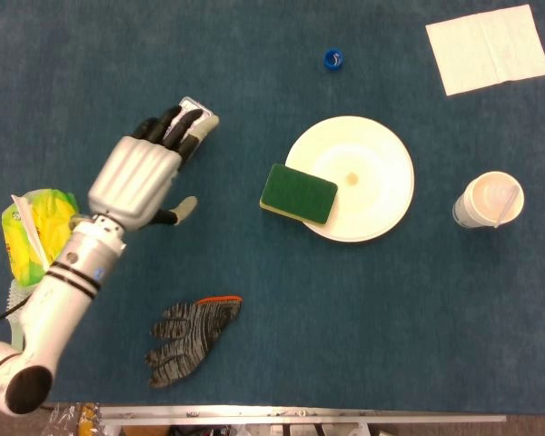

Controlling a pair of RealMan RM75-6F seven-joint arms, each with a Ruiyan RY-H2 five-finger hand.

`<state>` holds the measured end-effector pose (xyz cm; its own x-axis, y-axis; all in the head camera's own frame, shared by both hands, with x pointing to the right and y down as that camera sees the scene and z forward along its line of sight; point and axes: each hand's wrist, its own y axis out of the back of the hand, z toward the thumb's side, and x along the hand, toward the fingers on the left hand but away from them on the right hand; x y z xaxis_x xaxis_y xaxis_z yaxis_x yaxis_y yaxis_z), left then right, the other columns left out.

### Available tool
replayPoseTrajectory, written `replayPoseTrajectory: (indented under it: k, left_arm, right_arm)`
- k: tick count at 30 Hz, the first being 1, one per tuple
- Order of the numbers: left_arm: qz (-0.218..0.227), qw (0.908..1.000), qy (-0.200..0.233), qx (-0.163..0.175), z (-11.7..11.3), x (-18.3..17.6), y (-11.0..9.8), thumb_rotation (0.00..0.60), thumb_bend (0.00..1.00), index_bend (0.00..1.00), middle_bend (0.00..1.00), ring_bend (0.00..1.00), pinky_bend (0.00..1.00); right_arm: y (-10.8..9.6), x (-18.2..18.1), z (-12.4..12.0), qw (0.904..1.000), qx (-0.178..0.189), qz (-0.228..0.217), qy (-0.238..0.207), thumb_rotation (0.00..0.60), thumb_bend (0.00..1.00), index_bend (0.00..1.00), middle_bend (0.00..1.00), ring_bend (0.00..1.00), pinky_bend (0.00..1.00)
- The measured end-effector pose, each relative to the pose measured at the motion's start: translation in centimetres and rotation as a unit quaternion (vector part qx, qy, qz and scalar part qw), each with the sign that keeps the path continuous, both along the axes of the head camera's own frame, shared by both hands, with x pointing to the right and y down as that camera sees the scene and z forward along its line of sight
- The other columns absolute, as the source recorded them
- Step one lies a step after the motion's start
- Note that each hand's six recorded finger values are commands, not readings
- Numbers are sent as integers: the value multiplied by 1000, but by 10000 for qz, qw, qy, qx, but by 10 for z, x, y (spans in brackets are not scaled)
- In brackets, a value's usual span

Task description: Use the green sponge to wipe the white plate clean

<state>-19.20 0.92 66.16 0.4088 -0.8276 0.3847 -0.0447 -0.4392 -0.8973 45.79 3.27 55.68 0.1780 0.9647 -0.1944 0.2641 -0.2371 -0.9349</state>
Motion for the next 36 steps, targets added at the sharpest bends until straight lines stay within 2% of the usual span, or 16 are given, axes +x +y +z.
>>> replayPoseTrajectory:
  k: [4,9,15,24,36]
  left_arm:
    - [-88,9997,28,209,0,-20,9,531,280,39,83,0,137]
    - [-315,9988,-16,375,-3,-50,23,532,280,40,83,0,137]
    - [-628,9964,-110,564,-10,-80,30,532,280,40,83,0,132]
    - [-999,9928,-147,644,-13,-111,34,532,280,40,80,0,129]
    - [-1076,9922,-121,623,-15,-125,45,533,280,40,78,0,126]
  right_arm:
    - [-5,-20,-4,9996,-55,-159,-237,600,202,409,361,265,472]
    - [-11,-43,-7,9988,-45,-369,-321,600,195,409,361,265,472]
    - [-21,-75,-5,9972,-106,-580,-460,600,185,409,361,265,472]
    - [-38,-119,-2,9953,-129,-846,-451,600,137,409,361,265,473]
    - [-54,-179,14,9916,-388,-1097,-566,570,80,409,361,265,472]
